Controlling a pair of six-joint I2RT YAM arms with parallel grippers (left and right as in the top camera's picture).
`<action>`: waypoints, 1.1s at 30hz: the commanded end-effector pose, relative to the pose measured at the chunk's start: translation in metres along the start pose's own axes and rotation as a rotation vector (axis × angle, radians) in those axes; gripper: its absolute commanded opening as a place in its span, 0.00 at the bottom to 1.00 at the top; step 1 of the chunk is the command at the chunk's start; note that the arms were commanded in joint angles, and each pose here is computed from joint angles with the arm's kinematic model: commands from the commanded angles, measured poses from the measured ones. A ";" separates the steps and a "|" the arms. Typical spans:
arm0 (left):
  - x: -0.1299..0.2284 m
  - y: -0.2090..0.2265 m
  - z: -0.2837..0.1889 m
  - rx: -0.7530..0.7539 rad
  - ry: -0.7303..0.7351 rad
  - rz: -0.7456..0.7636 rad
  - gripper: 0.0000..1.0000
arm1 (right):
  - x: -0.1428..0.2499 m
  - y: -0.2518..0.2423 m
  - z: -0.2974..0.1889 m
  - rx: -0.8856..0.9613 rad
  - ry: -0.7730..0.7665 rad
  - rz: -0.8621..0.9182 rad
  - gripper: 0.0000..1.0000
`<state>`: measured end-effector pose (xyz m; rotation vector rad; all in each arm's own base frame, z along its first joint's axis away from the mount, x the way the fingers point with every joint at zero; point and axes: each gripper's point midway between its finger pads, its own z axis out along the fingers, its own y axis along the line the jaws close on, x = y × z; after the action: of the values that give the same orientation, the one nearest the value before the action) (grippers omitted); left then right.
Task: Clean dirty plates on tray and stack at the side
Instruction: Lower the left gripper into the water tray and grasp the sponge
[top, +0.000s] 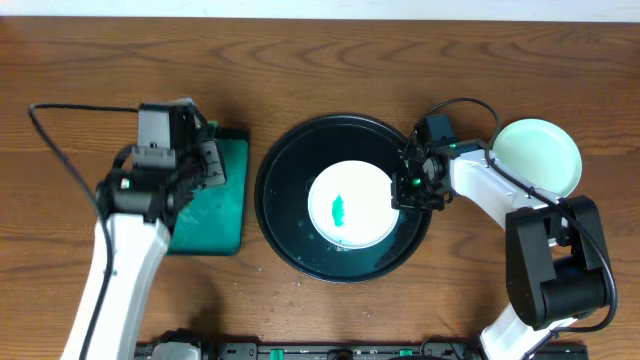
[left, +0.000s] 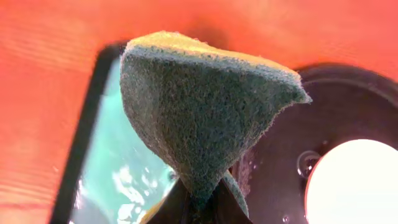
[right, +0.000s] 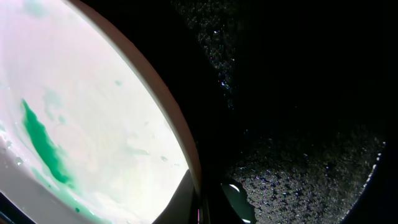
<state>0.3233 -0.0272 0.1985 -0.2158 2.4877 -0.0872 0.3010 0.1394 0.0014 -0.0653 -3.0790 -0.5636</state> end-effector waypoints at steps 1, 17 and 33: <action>-0.021 0.009 -0.029 -0.102 -0.147 0.083 0.07 | 0.007 -0.003 0.005 0.009 0.023 -0.003 0.01; -0.030 0.010 -0.044 -0.162 -0.225 0.133 0.07 | 0.007 -0.003 0.005 0.009 0.023 -0.003 0.01; 0.037 0.007 0.057 -0.089 0.225 -0.036 0.08 | 0.009 0.001 0.005 -0.016 0.031 -0.010 0.01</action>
<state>0.3300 -0.0088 0.1512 -0.2508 2.6211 0.1683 0.3008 0.1398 0.0016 -0.0603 -3.0777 -0.5692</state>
